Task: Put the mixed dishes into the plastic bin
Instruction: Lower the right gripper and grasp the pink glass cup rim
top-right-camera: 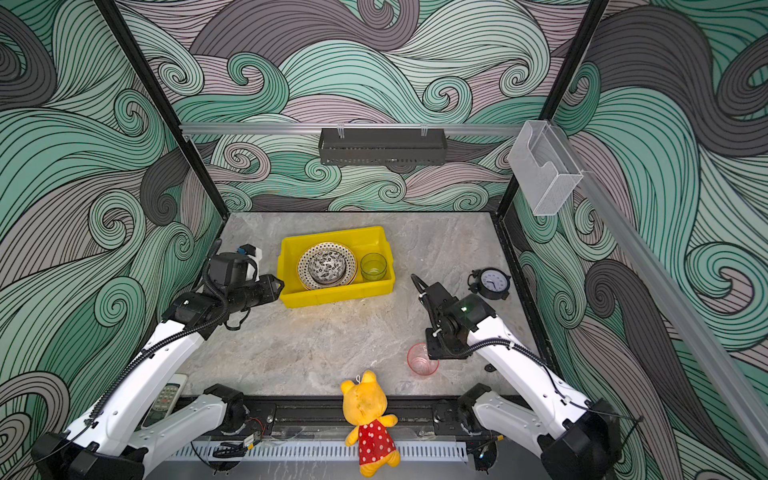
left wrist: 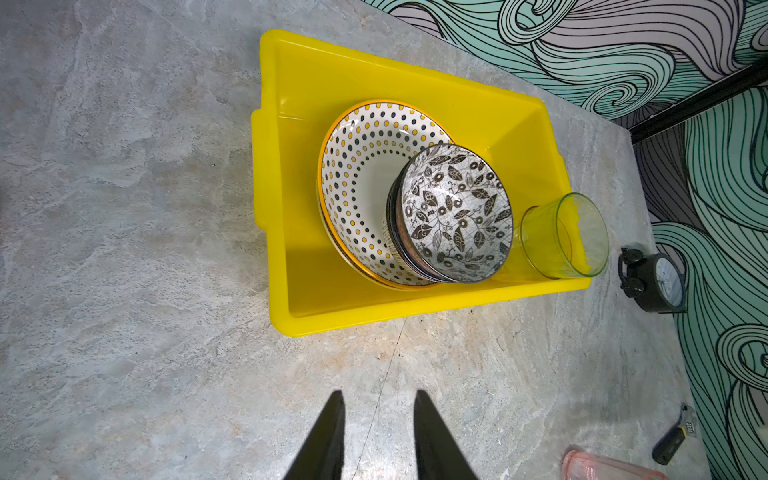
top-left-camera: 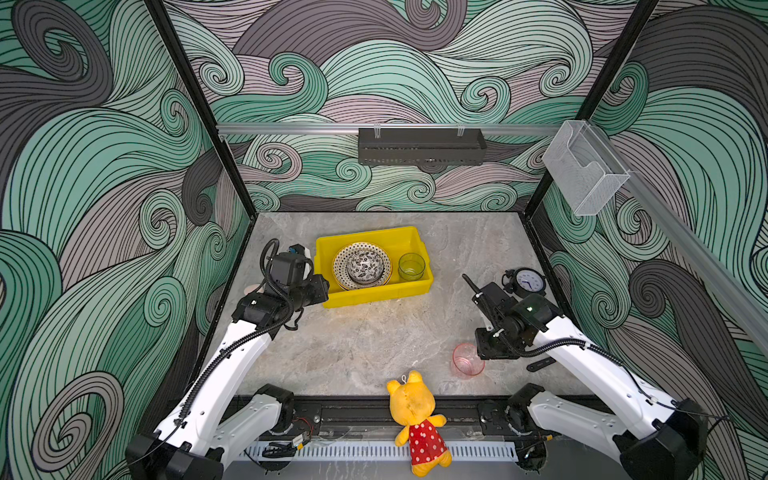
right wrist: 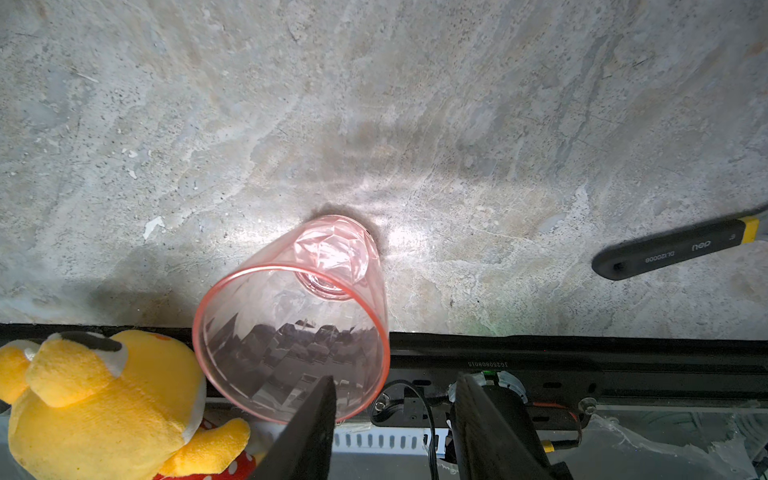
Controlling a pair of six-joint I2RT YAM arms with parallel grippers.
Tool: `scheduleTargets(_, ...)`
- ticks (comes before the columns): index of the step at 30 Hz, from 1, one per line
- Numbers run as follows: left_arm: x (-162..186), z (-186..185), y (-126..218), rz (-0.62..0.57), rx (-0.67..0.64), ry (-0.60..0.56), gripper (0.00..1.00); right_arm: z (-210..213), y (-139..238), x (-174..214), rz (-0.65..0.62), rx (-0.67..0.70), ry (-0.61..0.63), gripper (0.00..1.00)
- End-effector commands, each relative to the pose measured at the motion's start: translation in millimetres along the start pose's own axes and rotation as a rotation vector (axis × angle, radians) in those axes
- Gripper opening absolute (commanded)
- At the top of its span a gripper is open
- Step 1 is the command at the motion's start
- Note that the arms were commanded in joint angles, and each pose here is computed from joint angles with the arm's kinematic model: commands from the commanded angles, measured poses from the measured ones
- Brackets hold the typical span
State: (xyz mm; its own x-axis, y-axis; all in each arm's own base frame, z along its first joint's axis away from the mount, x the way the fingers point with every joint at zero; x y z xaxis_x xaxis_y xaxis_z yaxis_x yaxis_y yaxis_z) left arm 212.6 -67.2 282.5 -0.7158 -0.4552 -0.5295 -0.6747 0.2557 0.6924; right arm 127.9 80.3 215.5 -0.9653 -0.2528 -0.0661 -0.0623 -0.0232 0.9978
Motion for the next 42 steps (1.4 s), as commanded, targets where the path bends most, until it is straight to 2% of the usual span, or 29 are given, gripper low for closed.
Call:
scheduleTargets(1,-2,2,3,-0.022,0.004,0.014,0.31,1,-7,1,0.025,-0.011,-0.024,0.47)
scheduleTargets(19,3,6,4,-0.026,-0.008,0.025,0.31,2,-28,-1,0.059,-0.009,-0.073,0.42)
scheduleTargets(33,6,10,8,-0.036,-0.022,0.027,0.31,3,-35,-4,0.096,0.011,-0.087,0.29)
scheduleTargets(42,5,12,14,-0.067,-0.034,0.016,0.31,5,-39,-5,0.102,-0.012,-0.104,0.17)
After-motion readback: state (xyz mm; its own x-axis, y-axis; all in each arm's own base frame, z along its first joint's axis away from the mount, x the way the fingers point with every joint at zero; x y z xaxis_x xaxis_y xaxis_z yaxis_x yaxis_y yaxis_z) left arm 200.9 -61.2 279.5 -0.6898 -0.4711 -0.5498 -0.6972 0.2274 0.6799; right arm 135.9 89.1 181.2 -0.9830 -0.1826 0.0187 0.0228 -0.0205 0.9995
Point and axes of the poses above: each gripper's point midway between its finger pads, its own y axis back along the fingers, its own z axis along the line the jaws close on, x = y × z, the point moved 10 cm from there along y, back along the fingers, and after that the axes turned 11 degrees about y, right-handed, at the moved point
